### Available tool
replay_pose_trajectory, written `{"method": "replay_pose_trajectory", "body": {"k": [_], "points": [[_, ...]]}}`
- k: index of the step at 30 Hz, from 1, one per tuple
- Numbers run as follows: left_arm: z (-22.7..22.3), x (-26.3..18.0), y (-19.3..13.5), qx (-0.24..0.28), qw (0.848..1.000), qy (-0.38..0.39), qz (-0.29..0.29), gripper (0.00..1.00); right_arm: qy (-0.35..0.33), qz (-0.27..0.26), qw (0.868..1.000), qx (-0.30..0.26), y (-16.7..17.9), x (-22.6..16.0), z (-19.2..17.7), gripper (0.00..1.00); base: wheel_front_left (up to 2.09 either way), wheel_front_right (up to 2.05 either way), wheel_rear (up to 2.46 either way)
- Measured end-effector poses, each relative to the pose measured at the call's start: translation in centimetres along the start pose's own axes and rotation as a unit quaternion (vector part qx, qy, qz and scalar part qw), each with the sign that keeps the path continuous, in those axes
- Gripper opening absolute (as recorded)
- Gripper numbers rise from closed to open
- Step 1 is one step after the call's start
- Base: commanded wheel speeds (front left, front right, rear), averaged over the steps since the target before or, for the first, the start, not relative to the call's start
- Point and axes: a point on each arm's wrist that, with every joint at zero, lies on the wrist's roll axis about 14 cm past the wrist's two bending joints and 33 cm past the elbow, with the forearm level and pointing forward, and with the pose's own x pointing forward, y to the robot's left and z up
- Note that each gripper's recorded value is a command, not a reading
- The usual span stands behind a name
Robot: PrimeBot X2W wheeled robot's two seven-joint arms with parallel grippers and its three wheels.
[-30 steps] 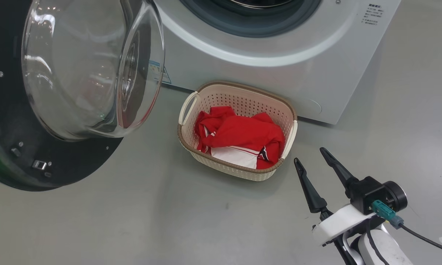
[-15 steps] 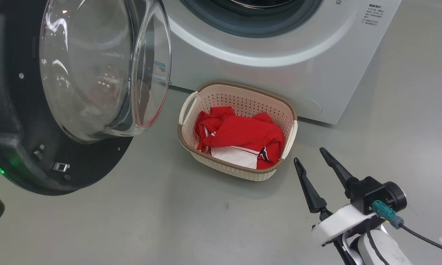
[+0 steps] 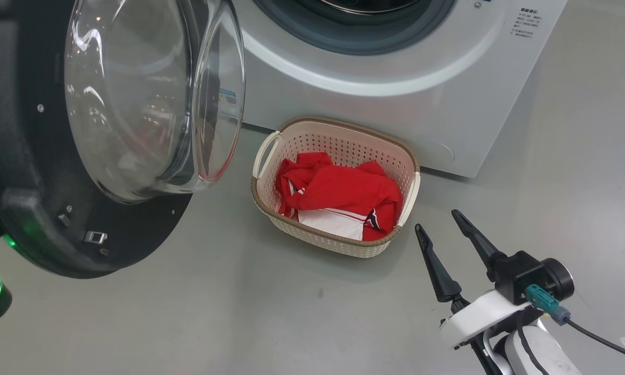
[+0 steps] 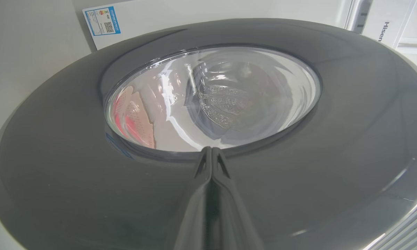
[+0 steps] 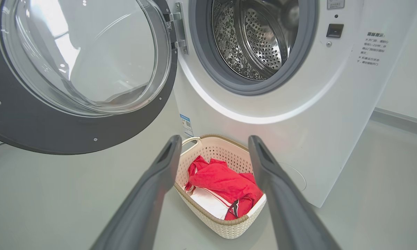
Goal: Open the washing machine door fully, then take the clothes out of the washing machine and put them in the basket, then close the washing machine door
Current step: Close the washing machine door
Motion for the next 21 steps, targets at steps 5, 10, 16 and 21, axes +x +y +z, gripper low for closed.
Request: {"method": "replay_pose_trajectory", "body": {"k": [5,10,16,21], "points": [[-1.0,0.2,0.1,0.006,1.0,0.013,0.0,0.0,0.001,0.0,1.0,0.0,0.0,0.0,0.0,1.0,0.0,0.0,0.0],[-1.4,0.1,0.2,0.006,1.0,0.017,0.002,0.0,0.002,-0.001,1.0,0.0,0.0,-0.1,-0.1,1.0,0.0,0.0,0.0],[-2.4,0.2,0.0,0.016,1.0,0.027,-0.002,0.0,0.003,-0.003,1.0,-0.001,0.0,-0.1,-0.1,1.0,0.0,0.0,0.0],[-2.1,-0.3,0.0,0.031,1.0,0.007,0.001,0.0,0.004,-0.001,1.0,-0.001,0.1,0.0,-0.2,1.0,0.0,0.0,0.0]]}}
